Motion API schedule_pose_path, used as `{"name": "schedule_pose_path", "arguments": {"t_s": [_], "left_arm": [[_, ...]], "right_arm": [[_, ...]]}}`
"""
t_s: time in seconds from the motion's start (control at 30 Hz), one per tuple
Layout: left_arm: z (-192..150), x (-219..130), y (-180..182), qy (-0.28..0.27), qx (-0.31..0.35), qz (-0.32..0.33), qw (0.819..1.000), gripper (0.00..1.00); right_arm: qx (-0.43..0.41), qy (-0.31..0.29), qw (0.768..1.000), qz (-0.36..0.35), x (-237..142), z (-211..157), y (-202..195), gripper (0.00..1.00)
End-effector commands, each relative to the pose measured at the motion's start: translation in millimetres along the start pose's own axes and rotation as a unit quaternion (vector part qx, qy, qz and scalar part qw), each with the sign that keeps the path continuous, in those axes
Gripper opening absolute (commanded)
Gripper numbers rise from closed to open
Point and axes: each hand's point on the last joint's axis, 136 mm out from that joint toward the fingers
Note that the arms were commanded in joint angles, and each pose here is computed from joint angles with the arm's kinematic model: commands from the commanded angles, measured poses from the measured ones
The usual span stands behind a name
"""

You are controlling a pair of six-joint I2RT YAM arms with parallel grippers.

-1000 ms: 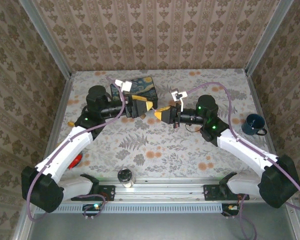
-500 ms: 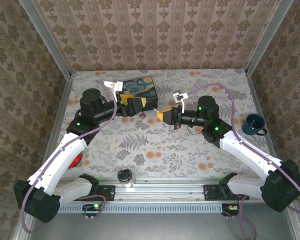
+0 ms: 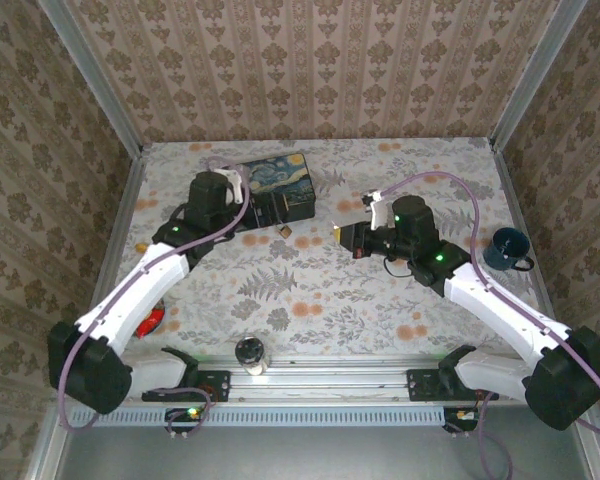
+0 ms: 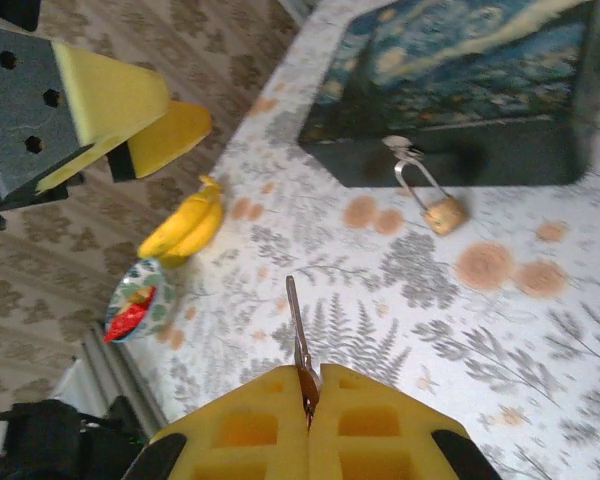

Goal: Unlock a padlock with a key

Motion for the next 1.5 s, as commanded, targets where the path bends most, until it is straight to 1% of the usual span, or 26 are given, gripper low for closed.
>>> {"name": "schedule_pose_path", "arguments": {"t_s": [0.0, 0.1, 0.2, 0.3, 0.43, 0.5, 0.6, 0.7, 0.9, 1.17, 1.3, 1.47], "left_arm": [[-22.2, 21.3, 19.7, 0.035, -0.014, 0.069, 0.997, 1.00], [-42.2, 38.3, 36.9, 0.075, 0.001, 0.153, 0.985, 0.99], [-58.0, 52.1, 55.9, 0.092, 0.010, 0.232, 0.968, 1.00], [-69.0, 68.0, 67.5, 0.102, 0.011, 0.275, 0.956, 1.00], [-80.6, 96.5, 68.8, 0.110, 0.013, 0.280, 0.954, 0.99], [-87.4, 107.8, 72.1, 0.114, 0.017, 0.292, 0.949, 0.97], [-91.7, 123.6, 76.7, 0.108, 0.017, 0.299, 0.948, 0.94], [-88.7, 138.4, 80.2, 0.085, 0.018, 0.302, 0.949, 0.93], [-84.5, 159.1, 93.4, 0.079, 0.020, 0.320, 0.944, 0.91], [-83.0, 179.3, 110.0, 0.091, 0.031, 0.333, 0.938, 0.90], [-84.9, 182.9, 118.0, 0.107, 0.051, 0.354, 0.928, 0.90], [-93.9, 175.2, 130.1, 0.124, 0.057, 0.376, 0.917, 0.86]], "right_arm": [[0.011, 0.006, 0.998, -0.066, -1.2, -5.0, -27.3, 0.00], [0.018, 0.012, 0.996, -0.088, 1.2, -8.4, -38.2, 0.00], [0.024, 0.014, 0.994, -0.108, 2.9, -10.5, -48.0, 0.00], [0.026, 0.016, 0.993, -0.118, 4.8, -12.9, -54.1, 0.00], [0.026, 0.012, 0.990, -0.141, 4.9, -13.7, -65.1, 0.00], [0.024, 0.011, 0.990, -0.142, 5.3, -14.0, -66.1, 0.00], [0.024, 0.004, 0.990, -0.138, 5.9, -12.8, -66.7, 0.00], [0.026, 0.004, 0.990, -0.140, 7.2, -13.2, -68.6, 0.00], [0.030, 0.006, 0.990, -0.136, 9.0, -13.1, -68.6, 0.00], [0.034, 0.008, 0.991, -0.132, 14.4, -13.0, -70.2, 0.00], [0.036, 0.014, 0.990, -0.133, 17.3, -10.1, -70.9, 0.00], [0.042, 0.009, 0.990, -0.132, 17.4, -5.8, -71.1, 0.00]]}}
Point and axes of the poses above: each hand's point on the last joint's axis, 136 mm out from that joint toward the fingers, its own x axis out along the fingers, its own y axis along the line the jaws close on, z = x × y, and after that the axes turned 13 degrees about x, right-handed
